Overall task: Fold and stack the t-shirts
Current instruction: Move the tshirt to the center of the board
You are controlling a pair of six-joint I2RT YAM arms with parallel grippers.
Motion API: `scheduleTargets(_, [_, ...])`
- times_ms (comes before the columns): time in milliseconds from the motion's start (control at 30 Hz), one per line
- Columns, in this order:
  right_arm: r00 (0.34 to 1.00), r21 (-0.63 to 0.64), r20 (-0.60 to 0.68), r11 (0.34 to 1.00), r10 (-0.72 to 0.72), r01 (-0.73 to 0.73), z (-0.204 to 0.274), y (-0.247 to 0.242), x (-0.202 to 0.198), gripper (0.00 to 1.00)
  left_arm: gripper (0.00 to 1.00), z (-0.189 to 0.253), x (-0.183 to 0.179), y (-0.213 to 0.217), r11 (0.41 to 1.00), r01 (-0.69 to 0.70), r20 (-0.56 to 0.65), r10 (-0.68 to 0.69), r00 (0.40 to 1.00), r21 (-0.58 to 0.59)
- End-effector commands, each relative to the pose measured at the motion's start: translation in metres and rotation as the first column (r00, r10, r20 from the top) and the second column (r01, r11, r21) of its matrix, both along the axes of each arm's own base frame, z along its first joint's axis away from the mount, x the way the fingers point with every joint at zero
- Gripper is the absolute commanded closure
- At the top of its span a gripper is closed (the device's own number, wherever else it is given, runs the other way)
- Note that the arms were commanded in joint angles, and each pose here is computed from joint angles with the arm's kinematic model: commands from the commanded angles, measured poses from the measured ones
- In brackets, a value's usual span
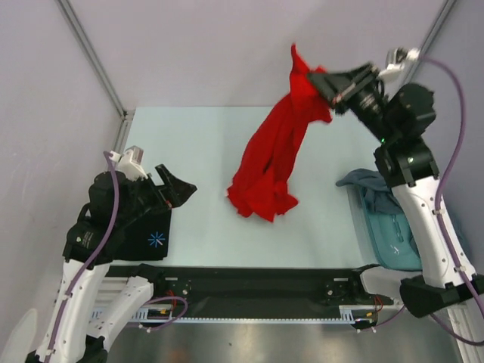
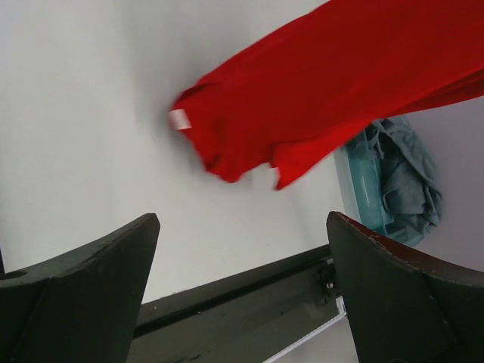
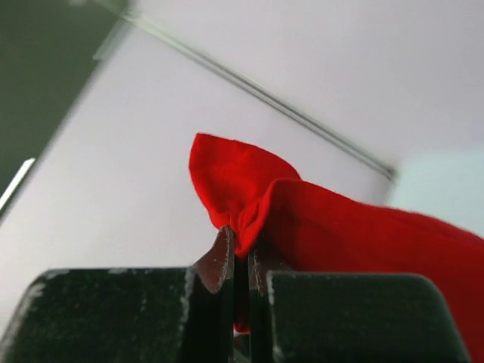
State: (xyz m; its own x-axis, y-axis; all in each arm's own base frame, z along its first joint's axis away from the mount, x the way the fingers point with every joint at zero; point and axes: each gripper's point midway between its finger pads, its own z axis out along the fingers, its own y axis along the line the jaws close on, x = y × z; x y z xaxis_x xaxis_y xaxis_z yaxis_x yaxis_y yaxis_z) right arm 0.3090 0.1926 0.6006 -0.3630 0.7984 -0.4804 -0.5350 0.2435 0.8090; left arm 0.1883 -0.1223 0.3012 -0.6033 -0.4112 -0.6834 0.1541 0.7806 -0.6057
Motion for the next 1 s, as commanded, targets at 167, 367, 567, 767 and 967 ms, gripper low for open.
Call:
scheduleTargets(167, [0.884, -0.1, -0.468, 0.994, -0.007, -0.044, -0.235, -0.032, 0.025, 0.94, 0.09, -0.031, 0.021, -0.007, 0.995, 0.057, -0.083, -0.05, 0.995, 0.081])
scheduleTargets(367, [0.8, -0.336, -0.578, 0.941, -0.162, -0.052, -0.346, -0.063, 0.069, 0.86, 0.28, -0.085, 0.032, -0.045, 0.977, 0.214, -0.203, -0.212, 0.956, -0.015])
scheduleTargets(567, [0.692, -0.465, -0.669, 0.879, -0.27, -0.107, -0.427, -0.106, 0.102, 0.81, 0.23, -0.133, 0.012, -0.098, 0.915, 0.404, -0.306, -0.389, 0.869, -0.016])
scheduleTargets(767, [0.655, -0.571, -0.689, 0.789, -0.31, -0.227, -0.451, -0.124, 0.116, 0.62, 0.2, -0.171, 0.004, -0.133, 0.859, 0.51, -0.366, -0.464, 0.807, 0.038])
scheduleTargets(967, [0.62, -0.714, -0.645, 0.64, -0.447, -0.282, -0.449, -0.139, 0.088, 0.32, 0.14, -0.214, 0.021, -0.135, 0.865, 0.488, -0.448, -0.391, 0.804, 0.12])
